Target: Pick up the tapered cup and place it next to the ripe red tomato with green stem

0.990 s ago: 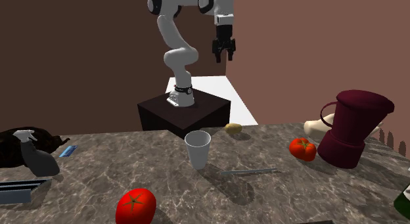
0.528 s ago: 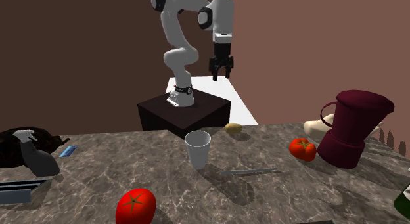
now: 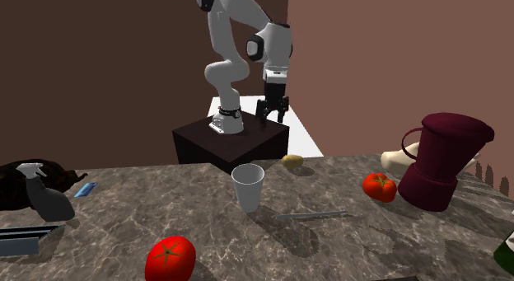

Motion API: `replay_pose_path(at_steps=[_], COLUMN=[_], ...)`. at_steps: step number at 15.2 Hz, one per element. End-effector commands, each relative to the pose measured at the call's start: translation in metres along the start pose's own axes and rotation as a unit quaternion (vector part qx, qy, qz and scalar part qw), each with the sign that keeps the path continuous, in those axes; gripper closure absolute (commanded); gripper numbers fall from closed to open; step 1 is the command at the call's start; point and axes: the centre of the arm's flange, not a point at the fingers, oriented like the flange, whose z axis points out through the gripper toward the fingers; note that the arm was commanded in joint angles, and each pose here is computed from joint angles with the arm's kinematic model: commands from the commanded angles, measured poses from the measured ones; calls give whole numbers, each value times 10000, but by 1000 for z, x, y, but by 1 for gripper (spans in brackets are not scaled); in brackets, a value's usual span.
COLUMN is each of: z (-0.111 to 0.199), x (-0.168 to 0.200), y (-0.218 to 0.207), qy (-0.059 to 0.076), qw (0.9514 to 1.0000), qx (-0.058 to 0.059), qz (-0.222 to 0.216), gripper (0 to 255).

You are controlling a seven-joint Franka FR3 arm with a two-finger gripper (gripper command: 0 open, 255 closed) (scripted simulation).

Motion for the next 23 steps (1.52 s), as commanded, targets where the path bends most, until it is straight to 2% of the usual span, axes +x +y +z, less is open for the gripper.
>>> replay_pose_path(at_steps=[1, 11, 18, 23], z=[22, 129, 166, 169], x=[10, 45, 42, 42], y=[12, 77, 78, 79], qy=[-56, -351, -351, -351], qw=[10000, 9990, 9990, 9990], qx=[-39, -213, -213, -213], qz=[27, 169, 169, 169], gripper=[0, 0, 0, 0])
